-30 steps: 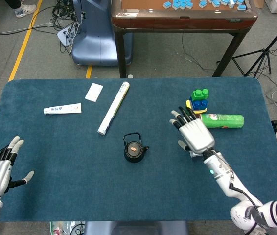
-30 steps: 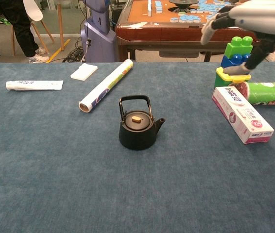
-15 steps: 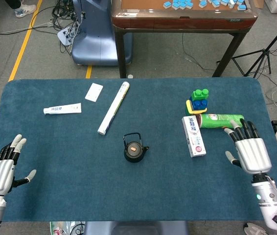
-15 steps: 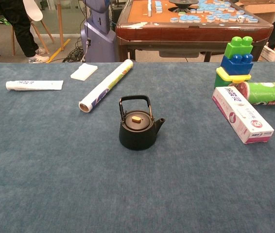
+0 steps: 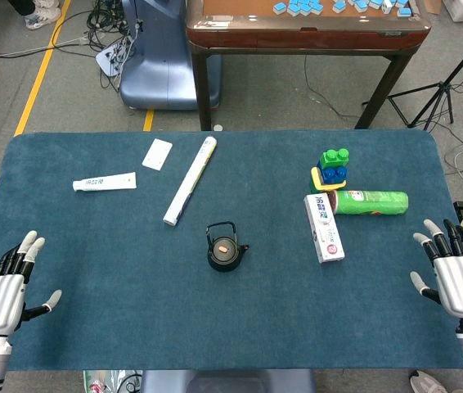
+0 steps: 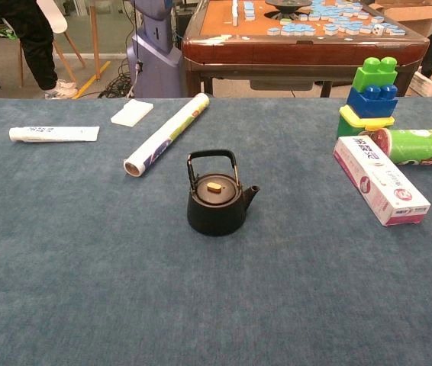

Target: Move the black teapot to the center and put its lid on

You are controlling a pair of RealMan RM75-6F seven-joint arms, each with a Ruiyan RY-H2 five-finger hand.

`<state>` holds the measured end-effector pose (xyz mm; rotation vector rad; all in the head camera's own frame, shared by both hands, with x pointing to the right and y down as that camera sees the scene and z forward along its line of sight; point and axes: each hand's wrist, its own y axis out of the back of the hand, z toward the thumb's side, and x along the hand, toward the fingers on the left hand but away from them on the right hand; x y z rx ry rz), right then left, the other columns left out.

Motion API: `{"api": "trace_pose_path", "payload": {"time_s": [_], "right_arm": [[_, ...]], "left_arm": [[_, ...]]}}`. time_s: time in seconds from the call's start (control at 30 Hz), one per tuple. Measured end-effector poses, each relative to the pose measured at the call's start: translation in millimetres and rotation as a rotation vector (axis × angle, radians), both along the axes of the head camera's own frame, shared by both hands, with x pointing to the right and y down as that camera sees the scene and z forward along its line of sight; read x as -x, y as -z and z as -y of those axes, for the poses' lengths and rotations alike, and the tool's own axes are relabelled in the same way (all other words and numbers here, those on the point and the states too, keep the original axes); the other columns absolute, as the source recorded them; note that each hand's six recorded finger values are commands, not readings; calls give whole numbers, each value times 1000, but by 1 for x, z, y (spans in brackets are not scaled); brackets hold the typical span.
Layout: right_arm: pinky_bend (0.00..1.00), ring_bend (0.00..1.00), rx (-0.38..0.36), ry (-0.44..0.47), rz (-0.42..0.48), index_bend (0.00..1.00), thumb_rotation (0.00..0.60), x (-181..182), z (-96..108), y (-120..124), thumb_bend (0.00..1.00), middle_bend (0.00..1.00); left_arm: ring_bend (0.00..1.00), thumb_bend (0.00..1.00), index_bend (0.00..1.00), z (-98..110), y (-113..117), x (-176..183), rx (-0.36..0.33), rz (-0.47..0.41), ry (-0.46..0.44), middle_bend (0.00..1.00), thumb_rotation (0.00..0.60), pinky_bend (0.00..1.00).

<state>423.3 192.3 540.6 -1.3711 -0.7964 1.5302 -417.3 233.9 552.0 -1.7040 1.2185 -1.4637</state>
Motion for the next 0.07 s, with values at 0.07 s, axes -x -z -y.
{"api": "trace_pose_path", "payload": {"time_s": [0.07], "right_arm": [[86, 0, 5, 2, 1, 243, 600, 0, 0, 0, 287, 152]], "left_arm": [[0, 231, 0, 0, -1, -1, 2, 0, -1, 0, 600, 40]]}}
